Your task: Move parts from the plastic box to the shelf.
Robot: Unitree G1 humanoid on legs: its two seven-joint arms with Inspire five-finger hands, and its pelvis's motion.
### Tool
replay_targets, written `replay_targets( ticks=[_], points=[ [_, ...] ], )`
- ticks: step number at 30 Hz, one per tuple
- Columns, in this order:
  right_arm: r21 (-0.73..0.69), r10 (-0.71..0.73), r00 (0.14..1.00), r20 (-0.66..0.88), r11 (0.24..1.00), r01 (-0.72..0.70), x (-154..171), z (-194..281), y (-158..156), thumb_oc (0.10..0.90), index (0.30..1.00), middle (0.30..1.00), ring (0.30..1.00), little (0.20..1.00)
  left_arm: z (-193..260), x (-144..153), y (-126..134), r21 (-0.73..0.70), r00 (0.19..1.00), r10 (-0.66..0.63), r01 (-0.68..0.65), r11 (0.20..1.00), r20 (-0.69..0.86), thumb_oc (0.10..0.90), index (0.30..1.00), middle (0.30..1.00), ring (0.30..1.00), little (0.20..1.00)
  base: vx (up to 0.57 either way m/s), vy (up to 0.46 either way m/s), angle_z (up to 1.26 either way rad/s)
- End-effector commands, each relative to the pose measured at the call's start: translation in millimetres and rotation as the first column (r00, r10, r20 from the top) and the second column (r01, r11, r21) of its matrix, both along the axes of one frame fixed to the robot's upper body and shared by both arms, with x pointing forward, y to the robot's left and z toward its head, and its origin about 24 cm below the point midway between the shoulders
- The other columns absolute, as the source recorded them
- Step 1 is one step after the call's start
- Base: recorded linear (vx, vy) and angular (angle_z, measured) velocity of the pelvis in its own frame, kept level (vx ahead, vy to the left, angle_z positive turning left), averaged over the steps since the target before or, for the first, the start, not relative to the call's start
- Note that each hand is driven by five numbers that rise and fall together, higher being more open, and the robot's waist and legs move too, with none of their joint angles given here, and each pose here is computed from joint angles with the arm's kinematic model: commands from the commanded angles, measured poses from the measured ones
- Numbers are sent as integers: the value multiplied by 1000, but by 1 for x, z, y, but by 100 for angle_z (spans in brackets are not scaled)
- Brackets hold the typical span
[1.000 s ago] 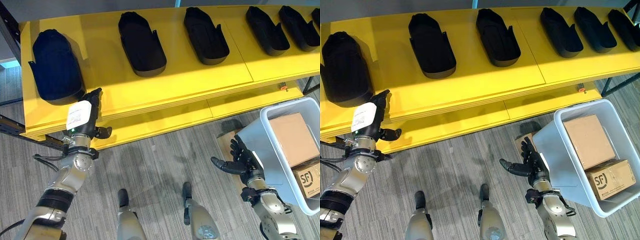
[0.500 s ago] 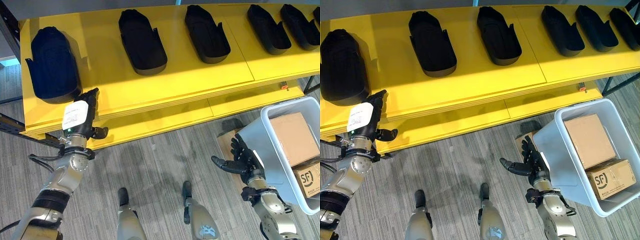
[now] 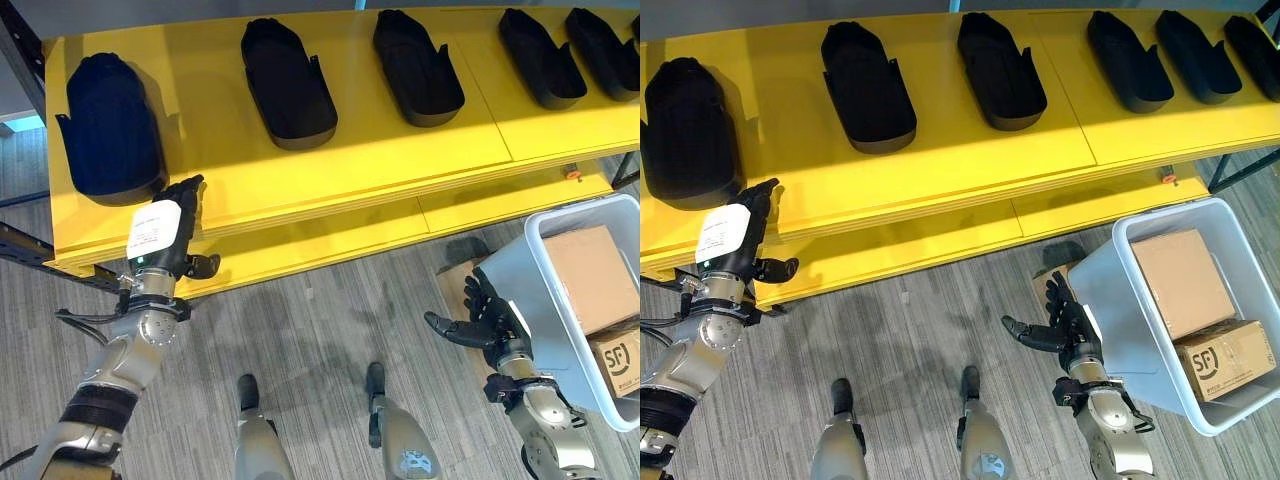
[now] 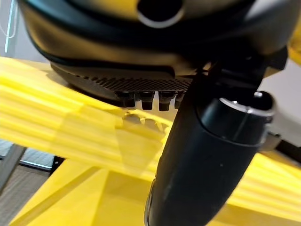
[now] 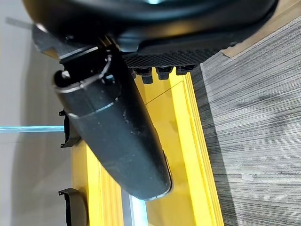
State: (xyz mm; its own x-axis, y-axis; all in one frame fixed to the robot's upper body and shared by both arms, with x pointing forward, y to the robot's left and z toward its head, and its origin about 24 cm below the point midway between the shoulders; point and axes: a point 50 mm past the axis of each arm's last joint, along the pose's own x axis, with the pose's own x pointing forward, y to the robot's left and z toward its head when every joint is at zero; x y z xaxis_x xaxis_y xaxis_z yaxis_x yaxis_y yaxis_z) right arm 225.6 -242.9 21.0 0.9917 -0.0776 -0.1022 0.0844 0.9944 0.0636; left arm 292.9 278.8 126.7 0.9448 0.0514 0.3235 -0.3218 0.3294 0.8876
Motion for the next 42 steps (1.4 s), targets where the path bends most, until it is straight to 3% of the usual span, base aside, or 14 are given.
replay_targets(
  ticks=[1, 8, 15, 25, 42],
  points=[
    [-98, -20, 964, 263, 994, 48, 3, 54, -19, 900, 1000, 1000, 1000, 1000, 42, -6, -3, 39, 978, -95, 89, 995, 186, 900, 1000, 1000, 1000, 1000, 0, 0, 0],
    [-97, -39, 963, 268, 993, 67, -3, 53, -22, 900, 1000, 1000, 1000, 1000, 51, -31, -25, -41, 939, -221, 240, 970, 263, 900, 1000, 1000, 1000, 1000, 0, 0, 0],
    [-98, -40, 967, 250, 993, 66, -6, 49, -22, 900, 1000, 1000, 1000, 1000, 71, -39, -26, -92, 895, -218, 273, 958, 389, 900, 1000, 1000, 1000, 1000, 0, 0, 0],
    [-95, -15, 978, 208, 995, 36, -5, 42, -18, 900, 1000, 1000, 1000, 1000, 110, -7, -14, -143, 844, -102, 207, 968, 527, 900, 1000, 1000, 1000, 1000, 29, -2, 1],
    [-95, 13, 985, 170, 995, 3, -4, 38, -14, 900, 1000, 1000, 1000, 1000, 160, 42, 12, -249, 835, 97, 49, 967, 541, 900, 1000, 1000, 1000, 1000, 3, -2, -2]
  ],
)
